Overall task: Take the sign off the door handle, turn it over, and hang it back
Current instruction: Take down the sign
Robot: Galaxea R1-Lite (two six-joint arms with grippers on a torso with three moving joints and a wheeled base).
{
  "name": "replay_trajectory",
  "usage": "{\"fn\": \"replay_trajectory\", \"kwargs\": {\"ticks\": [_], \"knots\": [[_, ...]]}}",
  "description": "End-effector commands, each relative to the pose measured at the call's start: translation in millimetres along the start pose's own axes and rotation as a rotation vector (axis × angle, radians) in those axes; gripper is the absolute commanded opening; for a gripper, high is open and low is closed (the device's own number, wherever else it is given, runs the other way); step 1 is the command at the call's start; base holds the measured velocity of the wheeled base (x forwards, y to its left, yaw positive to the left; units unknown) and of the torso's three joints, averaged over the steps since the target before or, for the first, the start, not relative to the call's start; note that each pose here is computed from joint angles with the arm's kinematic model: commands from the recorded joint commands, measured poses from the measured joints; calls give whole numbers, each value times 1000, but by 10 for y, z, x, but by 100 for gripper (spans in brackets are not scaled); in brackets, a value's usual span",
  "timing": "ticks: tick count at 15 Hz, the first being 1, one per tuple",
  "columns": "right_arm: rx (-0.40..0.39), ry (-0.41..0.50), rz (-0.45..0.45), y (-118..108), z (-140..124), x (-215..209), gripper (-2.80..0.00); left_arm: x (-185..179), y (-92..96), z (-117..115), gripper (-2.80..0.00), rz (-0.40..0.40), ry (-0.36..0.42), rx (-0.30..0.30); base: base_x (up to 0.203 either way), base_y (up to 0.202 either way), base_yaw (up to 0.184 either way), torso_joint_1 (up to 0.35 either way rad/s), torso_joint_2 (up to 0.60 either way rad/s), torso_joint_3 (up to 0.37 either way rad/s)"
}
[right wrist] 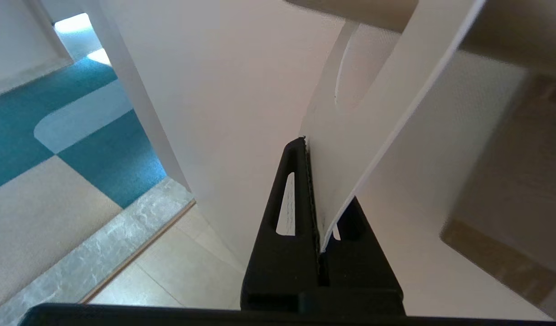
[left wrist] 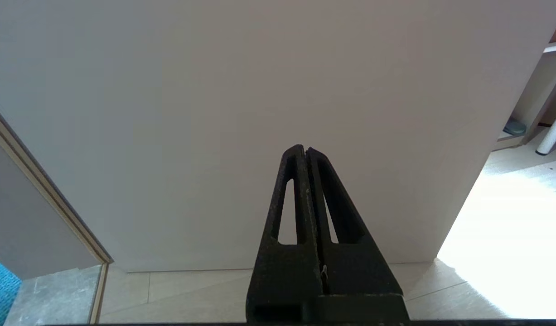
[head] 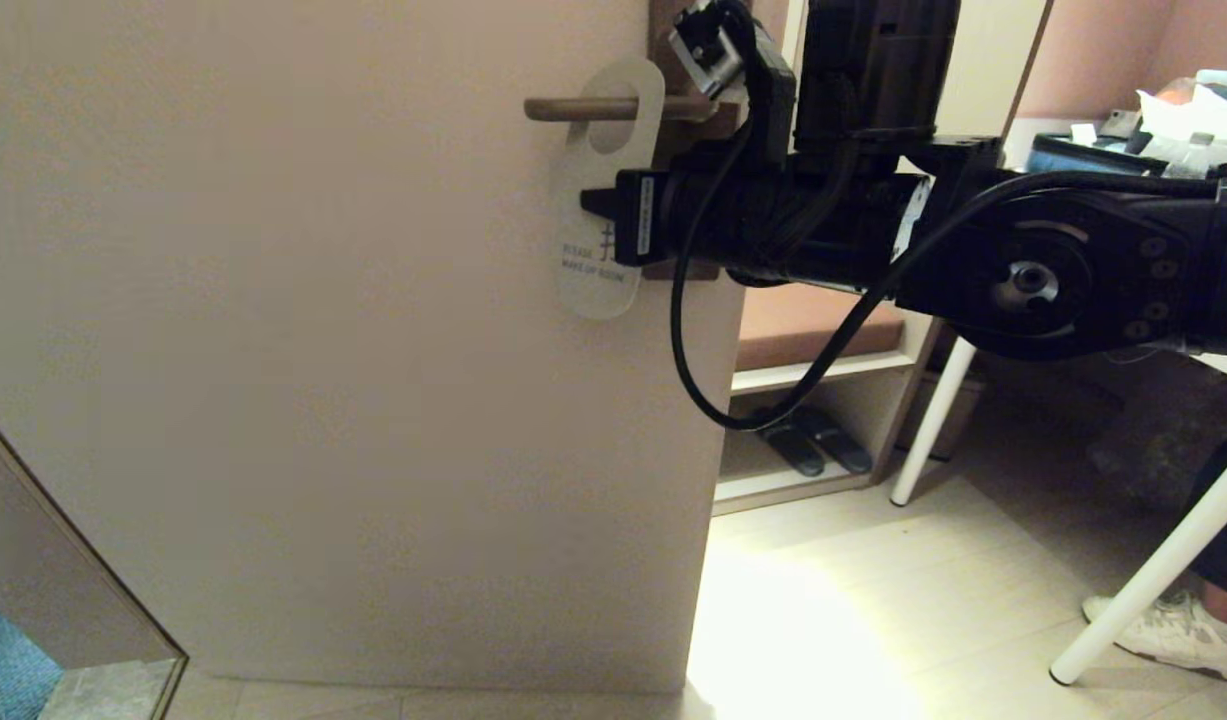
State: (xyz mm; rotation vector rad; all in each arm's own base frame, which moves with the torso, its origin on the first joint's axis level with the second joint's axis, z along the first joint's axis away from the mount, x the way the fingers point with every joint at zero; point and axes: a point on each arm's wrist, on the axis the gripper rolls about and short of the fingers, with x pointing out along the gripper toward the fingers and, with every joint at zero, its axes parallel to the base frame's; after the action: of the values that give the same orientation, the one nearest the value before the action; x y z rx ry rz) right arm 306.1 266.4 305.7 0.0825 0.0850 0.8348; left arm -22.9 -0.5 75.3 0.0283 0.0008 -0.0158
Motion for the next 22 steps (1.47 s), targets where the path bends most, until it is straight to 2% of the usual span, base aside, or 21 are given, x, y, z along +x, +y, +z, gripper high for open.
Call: {"fn": "replay_trajectory", "kwargs": {"ticks": [1,13,22], "knots": [[-3,-16,11,30,-25,48,-280,1,0,1,-280,0,0,1,0,0,0,0,0,0],[-18,-121,23,291,-77,266,-280,1,0,1,-280,0,0,0,0,0,0,0,0,0],[-21,-130,40,431,-166,348,-280,1,0,1,-280,0,0,1,0,0,0,0,0,0]]}}
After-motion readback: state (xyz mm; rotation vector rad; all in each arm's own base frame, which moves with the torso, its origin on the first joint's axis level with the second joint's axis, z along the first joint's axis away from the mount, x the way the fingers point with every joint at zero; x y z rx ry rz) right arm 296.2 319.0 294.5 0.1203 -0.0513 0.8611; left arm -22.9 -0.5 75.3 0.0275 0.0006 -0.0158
